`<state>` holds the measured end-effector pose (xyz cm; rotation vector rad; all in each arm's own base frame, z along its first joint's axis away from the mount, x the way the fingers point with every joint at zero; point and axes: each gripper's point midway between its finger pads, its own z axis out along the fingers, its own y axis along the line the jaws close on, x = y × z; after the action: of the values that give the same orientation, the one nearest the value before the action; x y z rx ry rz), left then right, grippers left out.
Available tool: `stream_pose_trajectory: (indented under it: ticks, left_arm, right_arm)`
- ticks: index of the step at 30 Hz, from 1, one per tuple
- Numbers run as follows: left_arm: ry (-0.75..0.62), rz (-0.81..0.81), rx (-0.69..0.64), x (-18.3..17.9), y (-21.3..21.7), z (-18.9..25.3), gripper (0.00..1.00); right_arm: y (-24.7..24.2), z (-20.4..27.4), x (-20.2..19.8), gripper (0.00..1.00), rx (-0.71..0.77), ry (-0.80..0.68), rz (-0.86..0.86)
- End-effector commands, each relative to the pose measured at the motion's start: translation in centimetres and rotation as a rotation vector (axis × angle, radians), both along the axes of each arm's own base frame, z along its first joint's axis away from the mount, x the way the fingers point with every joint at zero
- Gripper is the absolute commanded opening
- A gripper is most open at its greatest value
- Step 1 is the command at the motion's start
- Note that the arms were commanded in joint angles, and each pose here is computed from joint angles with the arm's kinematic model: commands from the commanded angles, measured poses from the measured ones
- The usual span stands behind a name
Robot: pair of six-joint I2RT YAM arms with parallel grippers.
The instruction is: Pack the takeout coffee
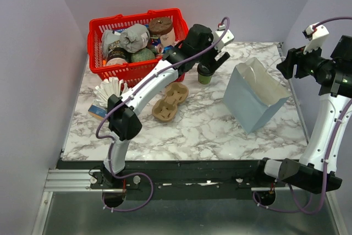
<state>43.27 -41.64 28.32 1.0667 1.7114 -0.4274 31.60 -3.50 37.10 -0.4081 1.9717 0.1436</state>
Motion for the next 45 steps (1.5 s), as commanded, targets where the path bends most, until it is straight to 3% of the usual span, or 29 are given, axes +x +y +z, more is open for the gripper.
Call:
stream_pose_trajectory:
  ticks: [1, 6, 10, 24, 28, 35, 41, 45]
  left_arm:
    - [0.029, -0.056, 0.058, -1.4, 1.1, 0.1, 0.99]
    - [0.095, -0.135, 0.274, -1.5, 2.4, -3.7, 0.99]
    - [0.069, -0.111, 0.339, -0.3, 3.2, -5.2, 0.99]
    - [0.178, 0.069, 0.023, 6.5, 2.1, -6.4, 0.99]
    - [0.185, 0.078, 0.009, 7.2, 1.8, -7.5, 0.99]
    - [0.076, 0.029, 0.059, 6.9, -0.2, -8.2, 0.99]
    - [0.000, 0.119, 0.065, 8.0, -0.8, -7.6, 0.99]
    - [0.033, 0.157, 0.057, 8.5, -0.8, -9.3, 0.99]
  right_arm:
    - [1.3, 1.8, -0.2, 0.72, 0.074, -0.035, 0.037]
    - [3.1, 3.1, -0.4, 0.75, 0.184, -0.042, 0.083]
    - [4.5, 3.1, -0.9, 0.77, 0.224, -0.034, 0.137]
    - [6.5, 1.8, -4.4, 0.78, 0.255, -0.020, 0.179]
    - [6.7, 1.5, -5.0, 0.78, 0.250, -0.018, 0.176]
    - [6.5, 0.4, -4.6, 0.78, 0.259, 0.008, 0.168]
    - [6.5, 0.1, -4.1, 0.78, 0.286, 0.023, 0.175]
    - [6.5, -0.1, -4.0, 0.78, 0.294, 0.030, 0.175]
